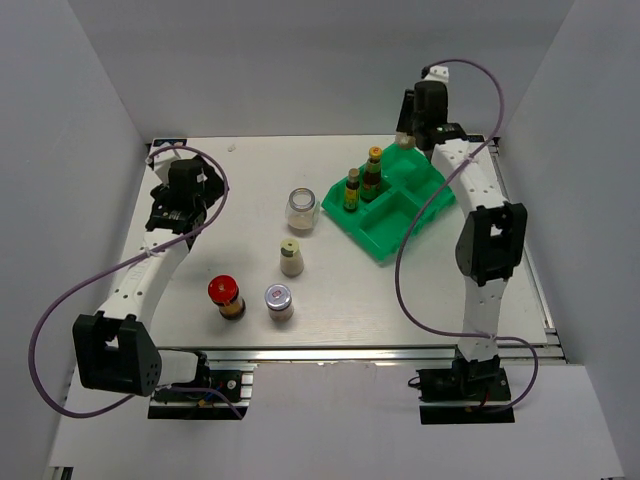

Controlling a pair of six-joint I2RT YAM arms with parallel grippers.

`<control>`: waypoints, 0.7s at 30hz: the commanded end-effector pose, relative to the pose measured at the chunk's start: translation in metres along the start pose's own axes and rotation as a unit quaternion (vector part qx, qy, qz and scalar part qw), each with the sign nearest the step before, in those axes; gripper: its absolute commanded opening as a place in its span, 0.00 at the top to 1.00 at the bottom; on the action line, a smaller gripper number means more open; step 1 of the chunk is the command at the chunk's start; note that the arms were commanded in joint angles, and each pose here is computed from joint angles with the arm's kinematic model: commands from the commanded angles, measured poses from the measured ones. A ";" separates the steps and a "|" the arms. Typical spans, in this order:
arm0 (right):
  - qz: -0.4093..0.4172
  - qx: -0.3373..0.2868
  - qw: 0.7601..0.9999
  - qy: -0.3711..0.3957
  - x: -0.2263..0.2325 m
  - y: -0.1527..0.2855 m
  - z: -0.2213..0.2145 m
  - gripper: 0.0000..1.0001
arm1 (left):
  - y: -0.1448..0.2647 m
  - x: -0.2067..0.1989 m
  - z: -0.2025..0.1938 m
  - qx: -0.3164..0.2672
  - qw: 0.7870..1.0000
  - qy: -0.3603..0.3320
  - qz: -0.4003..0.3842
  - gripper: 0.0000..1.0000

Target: Organize the condiment bottles

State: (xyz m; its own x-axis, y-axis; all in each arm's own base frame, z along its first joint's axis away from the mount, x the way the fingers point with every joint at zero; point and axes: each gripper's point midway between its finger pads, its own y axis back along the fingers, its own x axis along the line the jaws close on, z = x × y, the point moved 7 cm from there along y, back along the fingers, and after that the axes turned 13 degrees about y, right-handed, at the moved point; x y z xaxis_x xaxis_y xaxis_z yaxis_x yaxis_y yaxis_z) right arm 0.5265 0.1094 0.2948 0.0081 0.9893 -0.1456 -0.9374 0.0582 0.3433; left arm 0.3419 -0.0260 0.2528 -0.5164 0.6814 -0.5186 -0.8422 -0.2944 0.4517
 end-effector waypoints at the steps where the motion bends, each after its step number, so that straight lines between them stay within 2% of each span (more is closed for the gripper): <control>1: 0.015 0.018 1.000 -0.019 0.006 -0.013 -0.001 0.90 | 0.004 -0.008 0.017 -0.020 1.000 0.008 -0.017 0.02; 8: 0.046 0.081 0.995 -0.028 0.024 -0.035 -0.057 0.89 | -0.005 -0.001 0.014 -0.012 1.000 0.008 -0.006 0.02; 12: 0.060 0.105 0.992 -0.036 0.033 -0.043 -0.086 0.86 | -0.008 -0.001 0.010 -0.004 1.000 0.010 -0.007 0.02; 18: 0.064 0.129 0.989 -0.040 0.039 -0.053 -0.109 0.72 | -0.011 0.000 0.007 0.005 1.000 0.009 -0.007 0.02; 21: 0.066 0.133 0.988 -0.041 0.039 -0.053 -0.112 0.52 | -0.011 0.001 0.007 0.005 1.000 0.008 -0.005 0.02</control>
State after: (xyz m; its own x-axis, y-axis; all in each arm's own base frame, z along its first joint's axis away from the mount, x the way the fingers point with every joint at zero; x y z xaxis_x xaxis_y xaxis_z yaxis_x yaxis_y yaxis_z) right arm 0.5318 0.1290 0.1581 -0.0778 0.9956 -0.0518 -0.7797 -0.0284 0.6255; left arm 0.3496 -0.0183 0.2384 -0.5376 0.6764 -0.5034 -0.8223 -0.2885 0.4906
